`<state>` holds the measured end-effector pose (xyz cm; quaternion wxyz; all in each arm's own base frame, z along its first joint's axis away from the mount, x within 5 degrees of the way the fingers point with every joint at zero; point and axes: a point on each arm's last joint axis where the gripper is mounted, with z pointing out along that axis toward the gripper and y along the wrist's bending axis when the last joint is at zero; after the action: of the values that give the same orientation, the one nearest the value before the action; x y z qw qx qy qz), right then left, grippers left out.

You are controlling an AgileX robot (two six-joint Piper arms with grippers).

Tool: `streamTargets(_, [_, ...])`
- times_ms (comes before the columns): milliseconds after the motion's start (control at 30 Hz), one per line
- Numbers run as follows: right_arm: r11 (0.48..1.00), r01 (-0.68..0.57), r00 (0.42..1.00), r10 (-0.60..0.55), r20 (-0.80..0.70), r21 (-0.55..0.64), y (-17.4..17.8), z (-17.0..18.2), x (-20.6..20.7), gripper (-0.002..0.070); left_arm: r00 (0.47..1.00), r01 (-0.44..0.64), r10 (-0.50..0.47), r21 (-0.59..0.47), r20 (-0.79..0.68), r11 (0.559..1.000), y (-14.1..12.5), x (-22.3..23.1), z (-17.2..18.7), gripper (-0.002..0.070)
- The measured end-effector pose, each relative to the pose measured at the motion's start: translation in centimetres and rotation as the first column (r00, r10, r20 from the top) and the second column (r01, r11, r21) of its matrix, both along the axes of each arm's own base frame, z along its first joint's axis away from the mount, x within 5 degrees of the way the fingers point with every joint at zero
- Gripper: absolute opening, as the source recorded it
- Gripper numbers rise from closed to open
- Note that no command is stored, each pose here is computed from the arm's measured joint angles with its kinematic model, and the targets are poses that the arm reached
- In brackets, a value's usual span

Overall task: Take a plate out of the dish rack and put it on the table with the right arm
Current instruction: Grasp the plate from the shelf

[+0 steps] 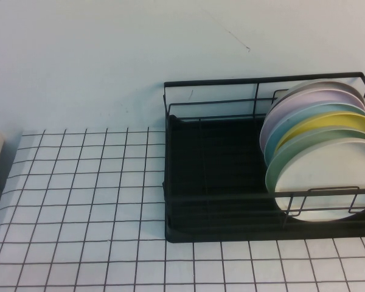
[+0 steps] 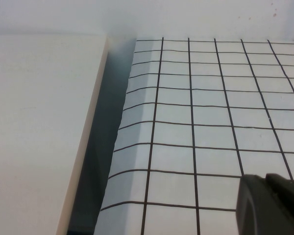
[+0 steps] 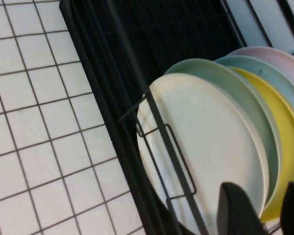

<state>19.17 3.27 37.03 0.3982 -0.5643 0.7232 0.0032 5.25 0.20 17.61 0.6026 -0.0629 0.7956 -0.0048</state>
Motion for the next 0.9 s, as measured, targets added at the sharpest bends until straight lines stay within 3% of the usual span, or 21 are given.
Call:
streamTargets(133, [0.996, -0.086, 0.996, 0.086, 0.005, 0.011, 0.3, -1.8, 3.2, 0.0229, 1.0, 0.0, 0.0, 0.0, 0.0, 1.0, 0.0, 0.0, 0.0, -0.0003])
streamTargets(267, [0.985, -0.174, 0.985, 0.174, 0.014, 0.011, 0.5, -3.8, 5.9, 0.0319, 1.0, 0.0, 0.0, 0.0, 0.0, 1.0, 0.0, 0.0, 0.0, -0.0003])
streamTargets(400, [0.983, -0.186, 0.983, 0.186, 0.01, -0.01, 0.3, -5.4, 7.9, 0.0388, 1.0, 0.0, 0.0, 0.0, 0.0, 1.0, 0.0, 0.0, 0.0, -0.0003])
streamTargets(900, [0.982, -0.186, 0.982, 0.186, -0.026, -0.034, -0.1, -8.1, 12.0, 0.0402, 1.0, 0.0, 0.0, 0.0, 0.0, 1.0, 0.0, 0.0, 0.0, -0.0003])
